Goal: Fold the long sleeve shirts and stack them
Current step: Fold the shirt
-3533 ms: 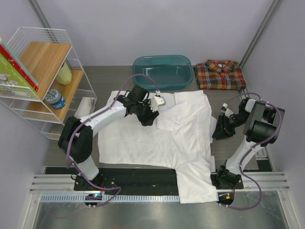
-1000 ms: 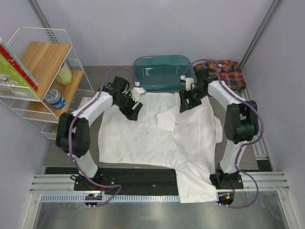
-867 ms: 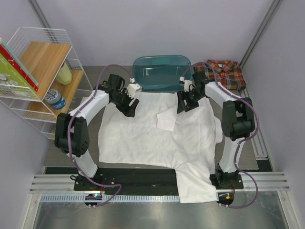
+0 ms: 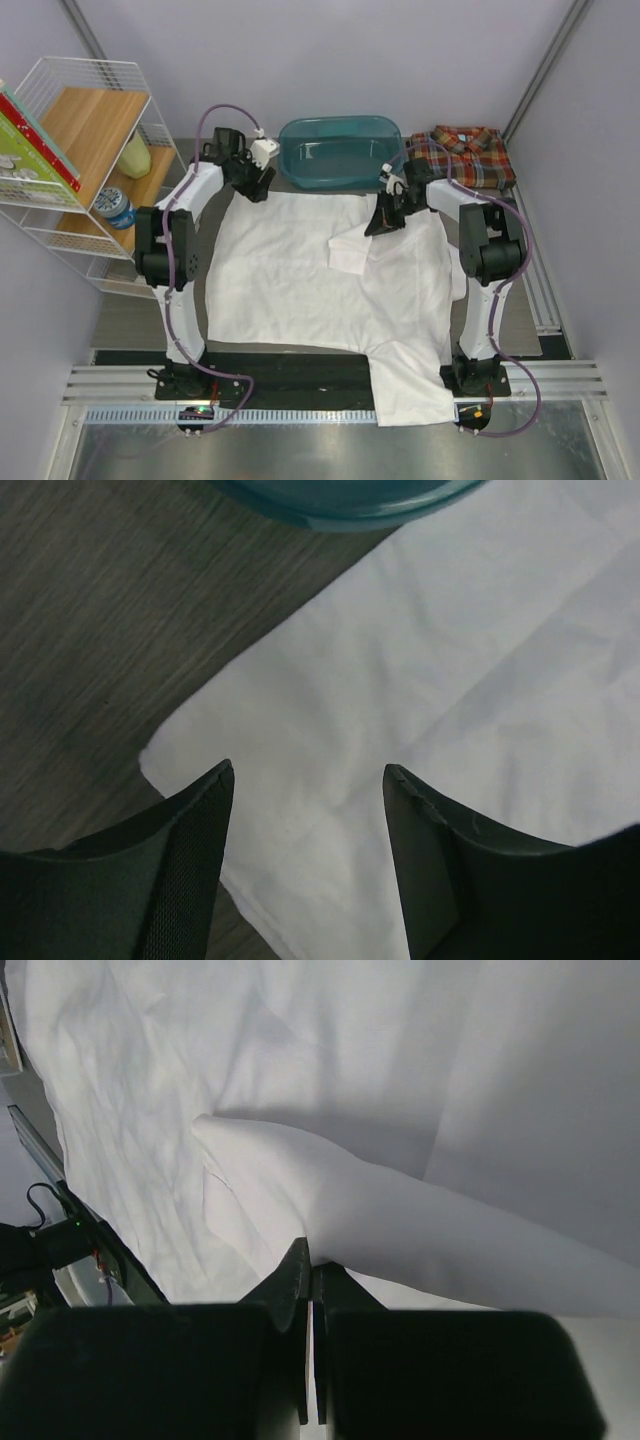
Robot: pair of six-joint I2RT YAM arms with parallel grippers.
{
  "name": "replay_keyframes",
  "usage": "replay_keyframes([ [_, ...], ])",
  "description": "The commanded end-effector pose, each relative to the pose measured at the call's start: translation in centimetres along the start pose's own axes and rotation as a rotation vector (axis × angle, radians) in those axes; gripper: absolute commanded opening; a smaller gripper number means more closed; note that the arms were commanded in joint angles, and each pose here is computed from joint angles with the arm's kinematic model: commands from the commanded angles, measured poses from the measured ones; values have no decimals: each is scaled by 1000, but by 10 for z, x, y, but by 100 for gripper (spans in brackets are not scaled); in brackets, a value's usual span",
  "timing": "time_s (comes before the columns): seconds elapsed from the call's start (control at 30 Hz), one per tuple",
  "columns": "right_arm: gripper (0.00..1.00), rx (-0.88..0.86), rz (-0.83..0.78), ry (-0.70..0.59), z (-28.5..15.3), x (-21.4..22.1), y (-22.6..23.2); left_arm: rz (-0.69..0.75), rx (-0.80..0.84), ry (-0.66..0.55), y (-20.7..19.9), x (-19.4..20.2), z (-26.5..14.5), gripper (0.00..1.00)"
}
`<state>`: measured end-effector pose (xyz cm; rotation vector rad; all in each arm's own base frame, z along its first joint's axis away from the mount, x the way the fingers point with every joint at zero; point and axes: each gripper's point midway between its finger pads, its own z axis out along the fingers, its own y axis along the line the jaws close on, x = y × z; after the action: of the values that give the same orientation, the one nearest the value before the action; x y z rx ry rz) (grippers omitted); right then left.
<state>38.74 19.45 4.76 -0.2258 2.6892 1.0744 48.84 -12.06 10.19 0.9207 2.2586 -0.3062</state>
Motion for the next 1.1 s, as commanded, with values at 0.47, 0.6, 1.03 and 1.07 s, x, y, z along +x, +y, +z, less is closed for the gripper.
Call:
replay_keyframes([
  [0.47,1,-116,-114,-193,-77,-43,60,189,-15,65,80,23,47,43],
  [0.6,1,-121,-135,-213,-85,-48,69,193,-33,79,87,30,55,41],
  [1.03,1,-124,-174,-277,-118,-71,82,184,-25,30,92,16,59,40],
  [1.07,1,-122,-176,-279,-119,-71,81,182,-21,49,92,22,61,39],
])
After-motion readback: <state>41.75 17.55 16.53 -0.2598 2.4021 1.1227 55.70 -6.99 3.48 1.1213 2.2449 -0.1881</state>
